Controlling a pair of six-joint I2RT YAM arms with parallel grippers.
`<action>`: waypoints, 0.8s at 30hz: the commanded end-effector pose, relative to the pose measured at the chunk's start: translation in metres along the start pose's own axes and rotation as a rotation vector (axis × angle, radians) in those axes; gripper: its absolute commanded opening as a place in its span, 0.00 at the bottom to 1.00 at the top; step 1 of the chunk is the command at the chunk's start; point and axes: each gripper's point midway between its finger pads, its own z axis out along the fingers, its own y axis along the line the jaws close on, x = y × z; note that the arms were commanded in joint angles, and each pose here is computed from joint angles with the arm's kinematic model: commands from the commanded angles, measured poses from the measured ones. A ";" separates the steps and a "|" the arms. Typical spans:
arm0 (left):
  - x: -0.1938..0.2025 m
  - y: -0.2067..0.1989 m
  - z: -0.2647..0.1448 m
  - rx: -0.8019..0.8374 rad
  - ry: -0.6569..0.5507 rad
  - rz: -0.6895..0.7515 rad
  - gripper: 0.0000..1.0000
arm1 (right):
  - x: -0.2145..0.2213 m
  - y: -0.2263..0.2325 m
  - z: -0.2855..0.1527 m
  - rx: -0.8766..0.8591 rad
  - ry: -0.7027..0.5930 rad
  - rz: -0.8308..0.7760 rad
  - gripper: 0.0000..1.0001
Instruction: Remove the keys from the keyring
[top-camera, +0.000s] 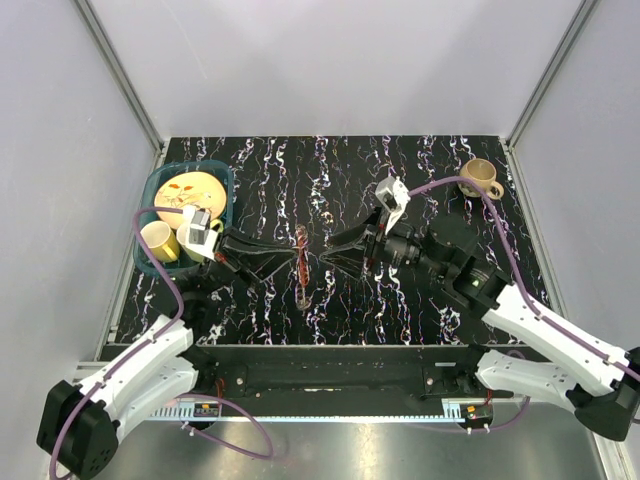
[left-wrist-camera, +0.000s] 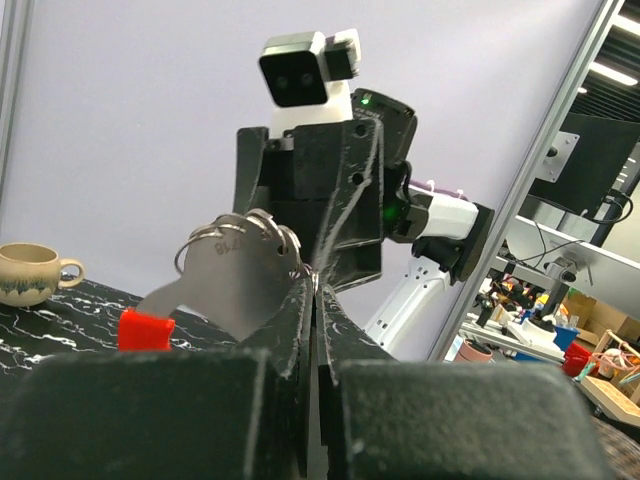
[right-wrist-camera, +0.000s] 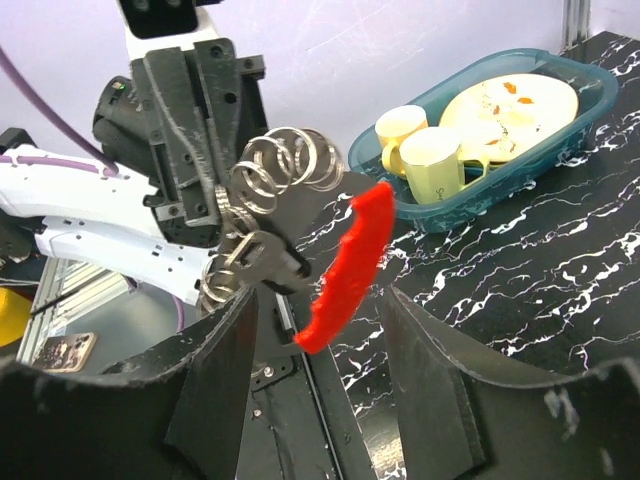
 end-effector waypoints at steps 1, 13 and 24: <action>-0.016 -0.022 -0.004 0.072 -0.068 0.078 0.00 | -0.019 -0.002 0.013 -0.022 -0.129 0.040 0.57; -0.013 -0.016 -0.004 0.064 -0.066 0.053 0.00 | -0.017 0.020 0.017 -0.184 -0.177 0.058 0.53; -0.005 -0.013 -0.003 0.072 -0.030 0.041 0.00 | -0.024 0.027 0.018 -0.221 -0.180 -0.015 0.53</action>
